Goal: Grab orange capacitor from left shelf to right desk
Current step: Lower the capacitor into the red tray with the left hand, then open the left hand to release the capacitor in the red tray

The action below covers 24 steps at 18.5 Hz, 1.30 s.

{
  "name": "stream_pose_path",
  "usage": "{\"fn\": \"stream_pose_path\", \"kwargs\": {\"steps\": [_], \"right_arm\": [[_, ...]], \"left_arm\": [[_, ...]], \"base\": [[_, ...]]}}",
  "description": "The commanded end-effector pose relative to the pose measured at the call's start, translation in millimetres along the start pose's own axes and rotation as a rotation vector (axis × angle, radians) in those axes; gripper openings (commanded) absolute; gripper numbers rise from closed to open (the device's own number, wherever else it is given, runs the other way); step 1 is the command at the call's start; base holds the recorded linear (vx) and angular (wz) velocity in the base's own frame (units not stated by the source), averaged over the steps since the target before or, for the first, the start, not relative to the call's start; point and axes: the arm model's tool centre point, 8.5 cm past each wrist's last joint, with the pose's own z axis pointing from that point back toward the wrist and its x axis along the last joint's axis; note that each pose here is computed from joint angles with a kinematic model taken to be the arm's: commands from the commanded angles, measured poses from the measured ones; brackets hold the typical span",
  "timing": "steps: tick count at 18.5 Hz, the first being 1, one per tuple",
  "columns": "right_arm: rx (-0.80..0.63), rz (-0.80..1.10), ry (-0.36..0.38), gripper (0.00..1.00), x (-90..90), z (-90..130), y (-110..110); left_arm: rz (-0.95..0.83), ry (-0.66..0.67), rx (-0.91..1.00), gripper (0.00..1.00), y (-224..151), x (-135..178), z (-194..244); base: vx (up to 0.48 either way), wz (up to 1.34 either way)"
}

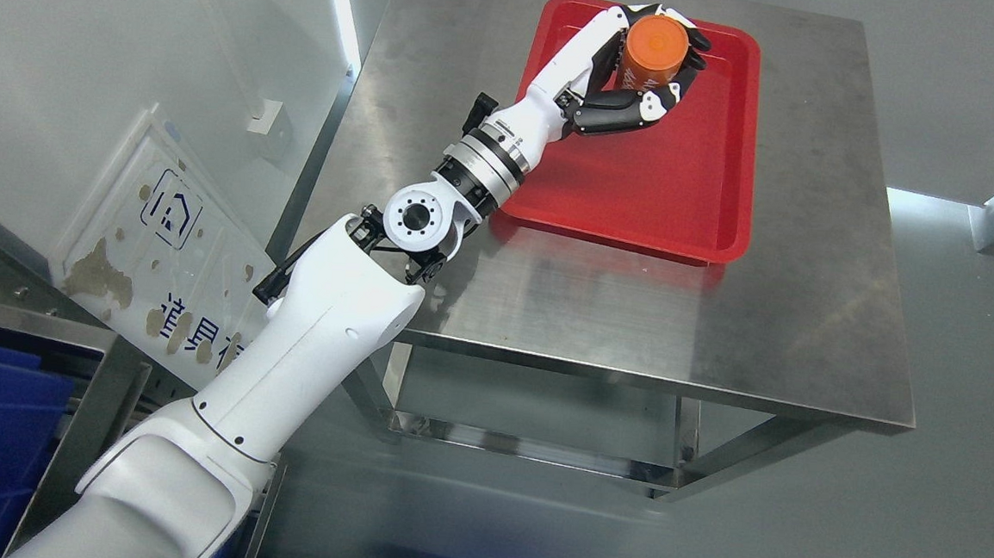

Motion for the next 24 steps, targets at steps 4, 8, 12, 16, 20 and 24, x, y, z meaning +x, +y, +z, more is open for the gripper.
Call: {"fn": "stream_pose_path", "kwargs": {"steps": [4, 8, 12, 16, 20, 24], "right_arm": [[-0.017, -0.013, 0.009, 1.0, -13.7, 0, -11], [-0.017, -0.013, 0.009, 1.0, -13.7, 0, -11], [-0.017, -0.011, 0.009, 1.0, -13.7, 0, -11], [-0.017, -0.011, 0.009, 1.0, -13.7, 0, -11], [-0.017, -0.011, 0.009, 1.0, -13.7, 0, -11], [-0.017, -0.013, 0.009, 1.0, -13.7, 0, -11]], "left_arm": [[-0.042, 0.247, 0.042, 0.11, 28, -75, 19], [-0.08, 0.237, -0.003, 0.11, 21, -67, 7], [-0.086, 0.245, 0.008, 0.19, 26, -68, 5], [-0.089, 0.244, 0.032, 0.45, 28, -68, 5], [-0.092, 0.244, 0.032, 0.63, 28, -67, 5], [-0.079, 0.156, 0.128, 0.83, 69, -29, -12]], "base": [[0.074, 0.0], [0.009, 0.0], [0.0, 0.0], [0.0, 0.0], [0.0, 0.0], [0.0, 0.0]]}}
